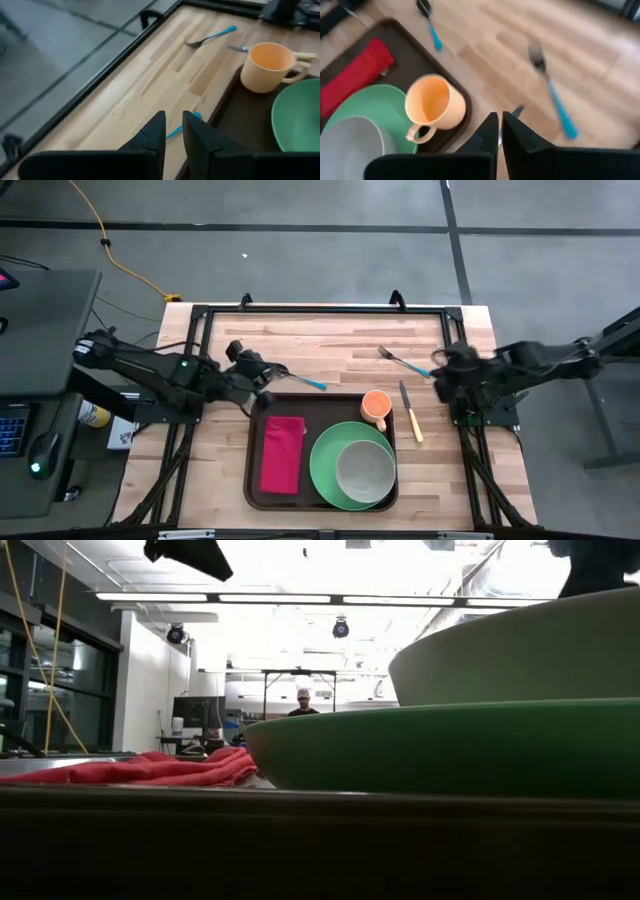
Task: Set up tray
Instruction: Put the yellow knife to the left of the green plate on the red napkin on the brown serving tray
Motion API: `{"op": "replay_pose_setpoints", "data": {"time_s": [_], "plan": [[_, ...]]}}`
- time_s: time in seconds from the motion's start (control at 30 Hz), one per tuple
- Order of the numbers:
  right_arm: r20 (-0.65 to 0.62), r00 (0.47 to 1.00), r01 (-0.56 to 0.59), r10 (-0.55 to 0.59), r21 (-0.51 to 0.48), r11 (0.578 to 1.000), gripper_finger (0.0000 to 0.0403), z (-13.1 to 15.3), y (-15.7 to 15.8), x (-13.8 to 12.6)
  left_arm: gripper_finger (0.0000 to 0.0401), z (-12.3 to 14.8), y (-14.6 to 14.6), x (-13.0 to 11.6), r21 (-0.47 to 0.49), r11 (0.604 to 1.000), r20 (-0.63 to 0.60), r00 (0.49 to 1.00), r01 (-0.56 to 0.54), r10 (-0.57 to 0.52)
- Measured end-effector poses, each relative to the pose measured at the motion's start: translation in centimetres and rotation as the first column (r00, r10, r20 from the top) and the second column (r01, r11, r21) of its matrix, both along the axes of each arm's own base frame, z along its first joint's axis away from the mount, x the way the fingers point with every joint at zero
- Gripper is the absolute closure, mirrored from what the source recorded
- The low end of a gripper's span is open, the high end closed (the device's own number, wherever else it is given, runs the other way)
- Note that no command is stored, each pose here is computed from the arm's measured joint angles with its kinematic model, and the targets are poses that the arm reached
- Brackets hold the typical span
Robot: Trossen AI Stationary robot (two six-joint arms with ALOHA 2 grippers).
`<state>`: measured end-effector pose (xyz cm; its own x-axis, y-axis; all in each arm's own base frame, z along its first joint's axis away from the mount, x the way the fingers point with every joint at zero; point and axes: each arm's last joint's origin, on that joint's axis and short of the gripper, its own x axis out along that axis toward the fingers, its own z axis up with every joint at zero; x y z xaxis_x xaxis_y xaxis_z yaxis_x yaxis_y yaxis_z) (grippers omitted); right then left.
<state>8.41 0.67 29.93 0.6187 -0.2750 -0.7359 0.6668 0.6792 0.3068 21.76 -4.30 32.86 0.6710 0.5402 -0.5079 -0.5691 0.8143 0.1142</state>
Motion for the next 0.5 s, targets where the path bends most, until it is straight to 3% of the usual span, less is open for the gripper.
{"op": "replay_pose_setpoints", "data": {"time_s": [0.27,0.5], "plan": [[-0.106,0.987,0.14,-0.119,0.216,0.966,0.0403,-4.0,0.6,3.4,0.0314,1.1,0.6,-3.4,0.102,0.957,0.075,0.957,0.273,-0.281],[-0.244,0.951,0.254,-0.191,0.262,0.931,0.0403,-3.8,0.1,5.9,0.0314,2.0,1.2,-6.3,0.23,0.87,0.128,0.873,0.435,-0.47]]}}
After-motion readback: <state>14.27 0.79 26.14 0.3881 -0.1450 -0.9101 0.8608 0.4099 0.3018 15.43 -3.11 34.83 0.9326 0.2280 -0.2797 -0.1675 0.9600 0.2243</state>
